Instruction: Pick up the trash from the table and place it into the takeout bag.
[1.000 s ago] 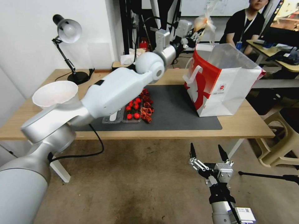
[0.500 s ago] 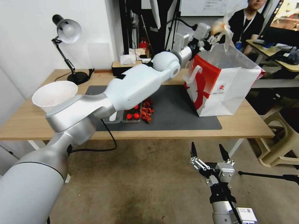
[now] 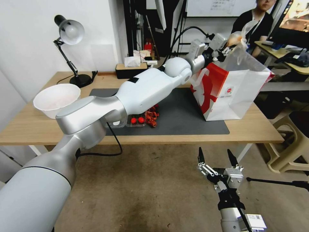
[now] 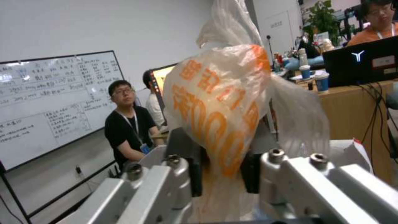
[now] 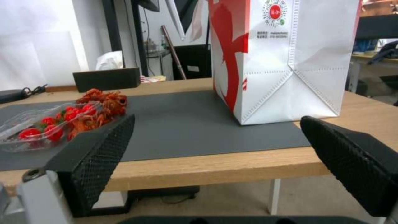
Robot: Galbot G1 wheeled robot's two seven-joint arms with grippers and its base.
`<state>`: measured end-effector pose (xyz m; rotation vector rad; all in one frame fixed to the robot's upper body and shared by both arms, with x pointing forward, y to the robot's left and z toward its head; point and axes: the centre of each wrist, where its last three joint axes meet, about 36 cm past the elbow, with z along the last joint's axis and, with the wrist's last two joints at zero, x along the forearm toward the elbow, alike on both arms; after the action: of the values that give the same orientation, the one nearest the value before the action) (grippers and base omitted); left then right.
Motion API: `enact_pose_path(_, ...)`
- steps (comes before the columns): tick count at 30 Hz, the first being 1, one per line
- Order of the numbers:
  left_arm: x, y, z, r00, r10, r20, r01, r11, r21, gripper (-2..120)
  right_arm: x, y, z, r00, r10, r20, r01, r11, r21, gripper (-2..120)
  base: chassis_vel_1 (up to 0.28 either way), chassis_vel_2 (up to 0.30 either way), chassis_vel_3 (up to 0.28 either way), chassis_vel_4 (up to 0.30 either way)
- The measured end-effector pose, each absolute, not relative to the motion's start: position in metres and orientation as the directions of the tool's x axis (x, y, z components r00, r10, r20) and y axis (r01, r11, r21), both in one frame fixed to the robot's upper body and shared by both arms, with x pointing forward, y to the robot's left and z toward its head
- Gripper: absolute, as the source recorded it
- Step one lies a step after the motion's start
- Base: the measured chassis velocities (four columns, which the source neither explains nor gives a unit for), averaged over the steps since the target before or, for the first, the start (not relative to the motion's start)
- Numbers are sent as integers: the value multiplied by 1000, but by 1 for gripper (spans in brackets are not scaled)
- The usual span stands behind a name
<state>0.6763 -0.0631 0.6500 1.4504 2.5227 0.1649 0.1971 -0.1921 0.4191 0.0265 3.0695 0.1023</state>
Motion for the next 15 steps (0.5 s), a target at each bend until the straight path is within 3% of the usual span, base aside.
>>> enact_pose_path(10,671,-50,655,-506,852,-136,822,524,223,63,194,-186,422,-997,19,-78,13,997,79,100,0,0,0,0)
enact_pose_path(15,671,-41,655,-513,849,-123,818,527,231,75,194,-184,423,-997,15,-81,9,997,81,100,0,0,0,0)
